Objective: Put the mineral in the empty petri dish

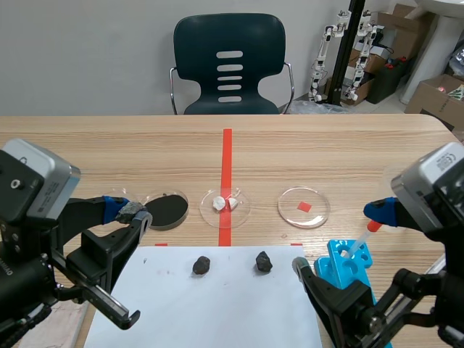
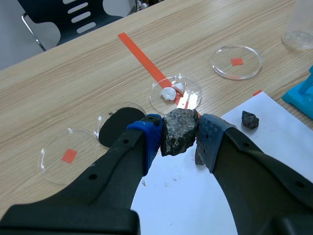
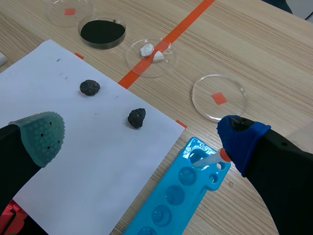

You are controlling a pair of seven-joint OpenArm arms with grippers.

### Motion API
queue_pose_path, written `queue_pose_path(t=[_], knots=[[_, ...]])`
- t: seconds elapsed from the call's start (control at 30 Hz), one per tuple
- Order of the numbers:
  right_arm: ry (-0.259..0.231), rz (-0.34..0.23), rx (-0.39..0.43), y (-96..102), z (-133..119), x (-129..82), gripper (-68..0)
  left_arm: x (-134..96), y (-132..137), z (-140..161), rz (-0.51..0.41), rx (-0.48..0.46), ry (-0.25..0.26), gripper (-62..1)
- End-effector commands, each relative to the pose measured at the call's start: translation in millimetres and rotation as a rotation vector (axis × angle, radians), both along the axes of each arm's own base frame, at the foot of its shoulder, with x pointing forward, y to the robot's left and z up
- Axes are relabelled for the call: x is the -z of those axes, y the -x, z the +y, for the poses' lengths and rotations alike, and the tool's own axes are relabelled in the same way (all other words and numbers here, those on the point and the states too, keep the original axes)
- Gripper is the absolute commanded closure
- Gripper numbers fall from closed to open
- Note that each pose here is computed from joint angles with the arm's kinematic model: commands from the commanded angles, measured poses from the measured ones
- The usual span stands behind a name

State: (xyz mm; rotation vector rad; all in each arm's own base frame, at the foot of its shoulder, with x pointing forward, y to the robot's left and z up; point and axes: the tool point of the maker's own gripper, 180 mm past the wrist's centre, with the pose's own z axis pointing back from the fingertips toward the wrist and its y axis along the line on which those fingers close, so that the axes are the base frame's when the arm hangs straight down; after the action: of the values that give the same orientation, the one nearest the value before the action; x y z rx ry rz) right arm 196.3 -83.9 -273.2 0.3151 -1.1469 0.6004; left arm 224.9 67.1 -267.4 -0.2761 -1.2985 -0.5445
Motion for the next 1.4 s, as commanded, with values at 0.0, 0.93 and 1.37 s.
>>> queue_pose_path(t=[0.0,0.93,1.37], knots=[[-0.01,-0.047,0.0,-6.4,-0.2,-13.8,-67.9,-9.5,-2.6,-2.2,-0.03,0.0,0.021,-15.6],[-0.01,-0.047,0.0,-6.4,-0.2,-13.8,-67.9,-0.3,-1.0,-0.1,0.015,-0.006,-0.006,-15.6],[-0.01,-0.047,0.0,-6.4,-0.2,-13.8,-67.9,21.2,-9.9,10.3,0.179,-0.065,-0.04,-15.6]])
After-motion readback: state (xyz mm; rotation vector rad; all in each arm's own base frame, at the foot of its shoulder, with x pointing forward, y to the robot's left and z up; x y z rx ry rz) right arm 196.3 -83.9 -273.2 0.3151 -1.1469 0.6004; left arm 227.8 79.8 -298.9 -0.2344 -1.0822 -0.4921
